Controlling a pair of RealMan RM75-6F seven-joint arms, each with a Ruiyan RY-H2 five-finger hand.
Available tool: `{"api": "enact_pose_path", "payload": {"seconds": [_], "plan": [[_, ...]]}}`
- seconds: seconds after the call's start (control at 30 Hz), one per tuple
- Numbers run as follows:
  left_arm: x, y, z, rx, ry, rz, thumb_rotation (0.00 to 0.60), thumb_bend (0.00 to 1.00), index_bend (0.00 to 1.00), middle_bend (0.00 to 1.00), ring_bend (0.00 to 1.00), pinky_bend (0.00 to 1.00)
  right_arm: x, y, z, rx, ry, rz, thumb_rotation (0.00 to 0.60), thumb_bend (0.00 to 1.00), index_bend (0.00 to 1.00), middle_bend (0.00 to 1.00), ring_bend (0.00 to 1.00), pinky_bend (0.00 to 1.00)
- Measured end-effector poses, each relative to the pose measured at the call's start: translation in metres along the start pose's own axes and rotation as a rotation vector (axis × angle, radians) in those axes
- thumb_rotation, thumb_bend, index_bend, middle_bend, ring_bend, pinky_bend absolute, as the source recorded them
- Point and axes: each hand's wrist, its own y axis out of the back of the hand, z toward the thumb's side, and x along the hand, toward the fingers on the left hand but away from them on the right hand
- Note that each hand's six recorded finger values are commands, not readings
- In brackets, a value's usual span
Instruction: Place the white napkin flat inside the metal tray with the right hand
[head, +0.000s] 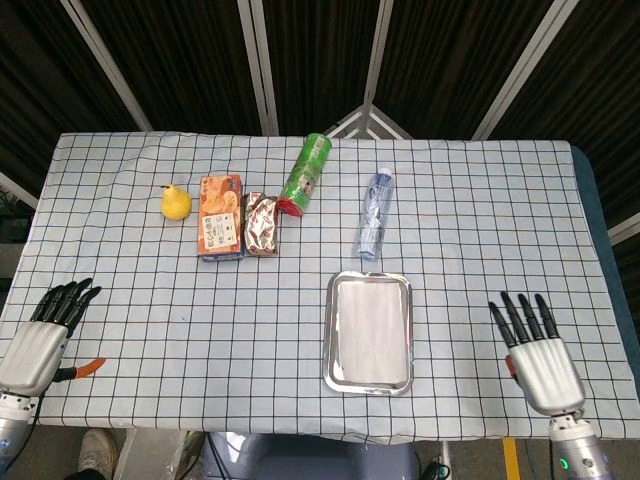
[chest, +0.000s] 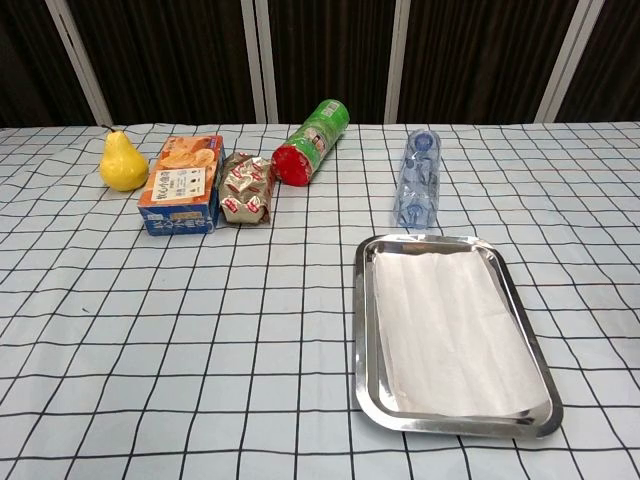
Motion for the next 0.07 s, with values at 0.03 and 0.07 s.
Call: {"api": "enact_pose_path", "payload": {"seconds": [0.03, 0.07], "plan": [[0.0, 0.0001, 0.0005, 0.002, -0.002, 0.001, 0.6, 0.0, 0.0, 0.0, 0.0, 0.0, 0.0063, -0.0008, -0.0083, -0.036, -0.021, -0.001, 0.6, 0.35, 0.0, 0.0, 0.0, 0.0], [-0.0001, 0.0004, 0.0008, 0.004, -0.003, 0.003, 0.6, 0.0, 0.0, 0.0, 0.0, 0.0, 0.0107, -0.0005, -0.014, -0.064, -0.036, -0.006, 0.6, 0.35, 0.0, 0.0, 0.0, 0.0]]}}
